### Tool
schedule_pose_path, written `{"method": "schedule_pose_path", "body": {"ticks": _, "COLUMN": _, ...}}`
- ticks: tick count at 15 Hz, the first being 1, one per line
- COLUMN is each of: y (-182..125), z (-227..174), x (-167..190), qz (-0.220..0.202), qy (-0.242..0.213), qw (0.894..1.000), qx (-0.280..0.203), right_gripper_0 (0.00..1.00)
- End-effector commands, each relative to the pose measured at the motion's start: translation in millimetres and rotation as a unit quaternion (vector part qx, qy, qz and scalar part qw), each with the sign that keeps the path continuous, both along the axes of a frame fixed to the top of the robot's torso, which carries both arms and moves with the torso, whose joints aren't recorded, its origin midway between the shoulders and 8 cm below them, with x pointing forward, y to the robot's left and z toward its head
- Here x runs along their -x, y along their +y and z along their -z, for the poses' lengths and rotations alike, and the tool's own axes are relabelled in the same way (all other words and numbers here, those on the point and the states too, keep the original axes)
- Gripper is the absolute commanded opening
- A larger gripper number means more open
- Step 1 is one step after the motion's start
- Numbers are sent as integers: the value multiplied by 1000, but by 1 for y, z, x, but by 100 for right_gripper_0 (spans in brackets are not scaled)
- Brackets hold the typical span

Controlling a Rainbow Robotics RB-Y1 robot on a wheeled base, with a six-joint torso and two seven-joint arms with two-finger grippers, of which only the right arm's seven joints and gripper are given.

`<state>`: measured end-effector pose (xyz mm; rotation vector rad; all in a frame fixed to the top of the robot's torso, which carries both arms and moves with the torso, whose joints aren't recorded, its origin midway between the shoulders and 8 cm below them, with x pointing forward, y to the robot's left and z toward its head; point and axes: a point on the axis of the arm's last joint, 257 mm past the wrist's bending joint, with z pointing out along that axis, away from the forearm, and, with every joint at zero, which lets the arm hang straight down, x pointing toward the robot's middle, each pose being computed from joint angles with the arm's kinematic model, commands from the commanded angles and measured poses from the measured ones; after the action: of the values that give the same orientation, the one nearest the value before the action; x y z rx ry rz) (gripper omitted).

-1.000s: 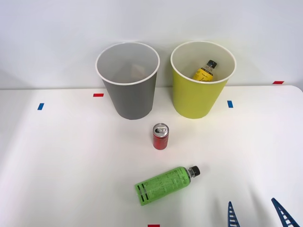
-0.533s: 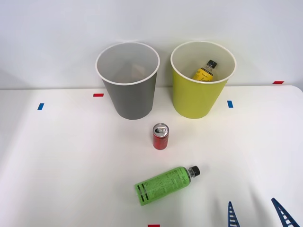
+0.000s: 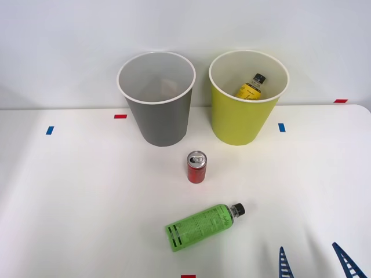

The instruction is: Put cans in the gray bin, plastic bottles in the light green bin

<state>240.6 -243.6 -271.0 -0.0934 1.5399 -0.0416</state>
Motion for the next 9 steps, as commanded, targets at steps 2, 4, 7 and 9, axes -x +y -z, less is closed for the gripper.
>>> {"method": "schedule_pose_path", "body": {"ticks": 2, "y": 0, "z": 0, "x": 0, "qz": 0, "qy": 0, "qw": 1000, "qx": 0, "right_gripper_0": 100}}
{"method": "schedule_pose_path", "body": {"ticks": 4, "y": 0, "z": 0, "x": 0, "qz": 0, "qy": 0, "qw": 1000, "qx": 0, "right_gripper_0": 100}}
{"method": "schedule_pose_path", "body": {"ticks": 7, "y": 0, "z": 0, "x": 0, "qz": 0, "qy": 0, "qw": 1000, "qx": 0, "right_gripper_0": 100}}
{"method": "schedule_pose_path", "body": {"ticks": 9, "y": 0, "z": 0, "x": 0, "qz": 0, "qy": 0, "qw": 1000, "qx": 0, "right_gripper_0": 100}}
